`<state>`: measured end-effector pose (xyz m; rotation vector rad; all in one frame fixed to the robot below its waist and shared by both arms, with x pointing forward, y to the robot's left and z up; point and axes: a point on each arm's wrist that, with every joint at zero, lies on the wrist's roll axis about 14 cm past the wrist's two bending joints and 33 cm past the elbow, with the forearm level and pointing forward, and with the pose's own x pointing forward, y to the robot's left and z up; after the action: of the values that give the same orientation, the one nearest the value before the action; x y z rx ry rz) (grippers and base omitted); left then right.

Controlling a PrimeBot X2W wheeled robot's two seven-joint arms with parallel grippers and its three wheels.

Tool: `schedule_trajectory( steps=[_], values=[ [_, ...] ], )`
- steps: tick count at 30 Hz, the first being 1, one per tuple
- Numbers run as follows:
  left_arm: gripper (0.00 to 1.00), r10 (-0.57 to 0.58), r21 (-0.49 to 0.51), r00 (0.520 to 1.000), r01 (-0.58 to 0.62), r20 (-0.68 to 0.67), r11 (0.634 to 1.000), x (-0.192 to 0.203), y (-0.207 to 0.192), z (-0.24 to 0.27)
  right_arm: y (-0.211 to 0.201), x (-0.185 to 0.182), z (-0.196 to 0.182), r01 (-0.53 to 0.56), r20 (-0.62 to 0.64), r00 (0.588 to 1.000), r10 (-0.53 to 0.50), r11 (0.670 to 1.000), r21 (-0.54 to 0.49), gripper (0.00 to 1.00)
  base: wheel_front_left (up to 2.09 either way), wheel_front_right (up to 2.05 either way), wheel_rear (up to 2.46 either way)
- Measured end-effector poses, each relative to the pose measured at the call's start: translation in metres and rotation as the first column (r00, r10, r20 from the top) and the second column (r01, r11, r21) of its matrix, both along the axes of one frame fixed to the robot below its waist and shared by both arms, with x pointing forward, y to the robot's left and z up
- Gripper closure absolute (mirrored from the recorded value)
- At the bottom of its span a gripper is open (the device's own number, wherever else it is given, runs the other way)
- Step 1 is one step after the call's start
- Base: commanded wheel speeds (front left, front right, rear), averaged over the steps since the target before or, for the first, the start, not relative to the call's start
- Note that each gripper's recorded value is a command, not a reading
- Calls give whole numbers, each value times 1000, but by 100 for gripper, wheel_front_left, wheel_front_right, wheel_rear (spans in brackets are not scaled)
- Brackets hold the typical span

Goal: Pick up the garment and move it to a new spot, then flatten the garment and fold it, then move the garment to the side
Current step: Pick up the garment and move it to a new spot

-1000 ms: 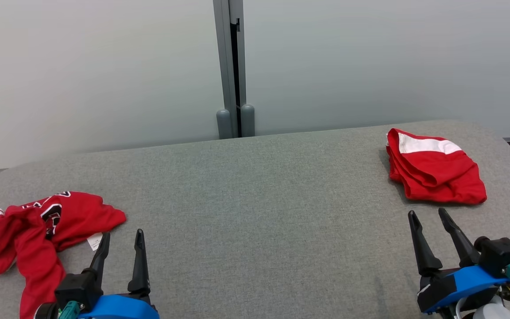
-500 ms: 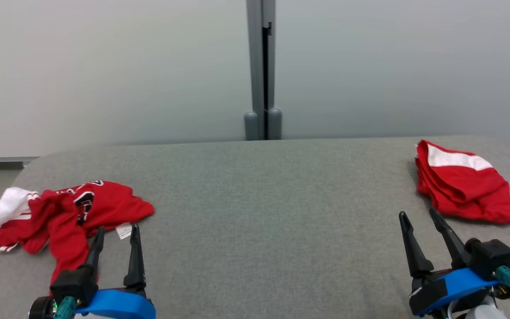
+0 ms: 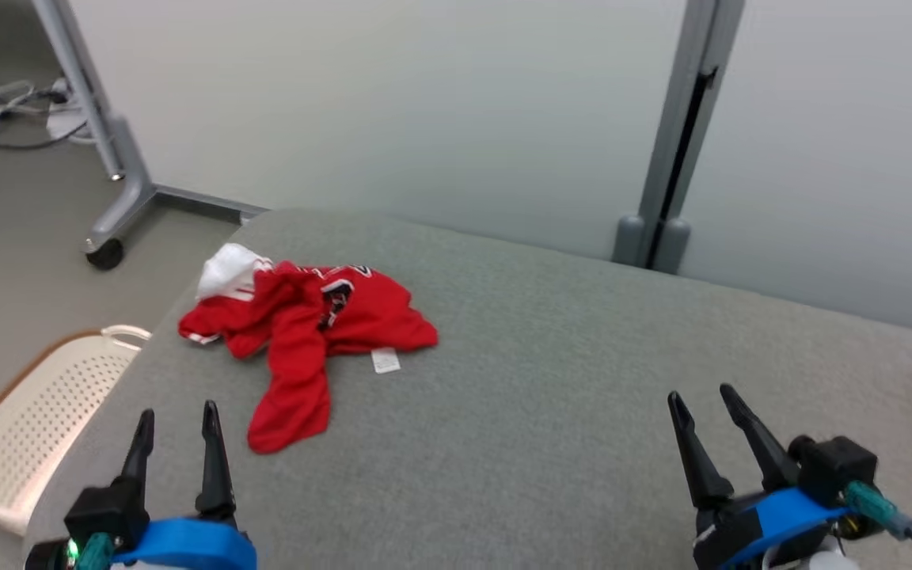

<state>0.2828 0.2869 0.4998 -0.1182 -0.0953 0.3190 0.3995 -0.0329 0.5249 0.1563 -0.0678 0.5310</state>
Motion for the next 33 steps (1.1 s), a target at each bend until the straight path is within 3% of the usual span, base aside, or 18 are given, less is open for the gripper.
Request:
schedule_trajectory(
  steps=[6, 11, 17, 23, 28, 33],
  values=[
    [0, 78, -3, 997, -78, -29, 997, -22, 22, -8, 41, 3, -6, -109, -19, 994, 109, 994, 1, 0, 0, 0, 0],
    [0, 84, -28, 996, -85, -38, 996, -14, 27, -9, 51, 4, -8, -133, -27, 991, 133, 991, 11, 0, 0, 0, 0],
    [0, 13, 19, 998, -12, -57, 1000, 40, 37, 26, 31, 10, -14, -82, -41, 996, 83, 996, 24, 0, 0, 0, 0],
    [0, -58, -28, 980, 53, -189, 998, 118, 45, 35, -3, 27, -35, 1, -88, 996, 2, 1000, 30, 0, 0, 0, 0],
    [0, -65, -144, 916, 8, -395, 990, 169, 57, -11, -35, 41, -51, 82, -122, 989, -78, 996, 26, 0, 0, 0, 0],
    [0, -68, -236, 817, -85, -572, 968, 178, 61, -68, -62, 46, -61, 147, -144, 979, -144, 989, 10, 0, 0, 0, 0]
  ],
)
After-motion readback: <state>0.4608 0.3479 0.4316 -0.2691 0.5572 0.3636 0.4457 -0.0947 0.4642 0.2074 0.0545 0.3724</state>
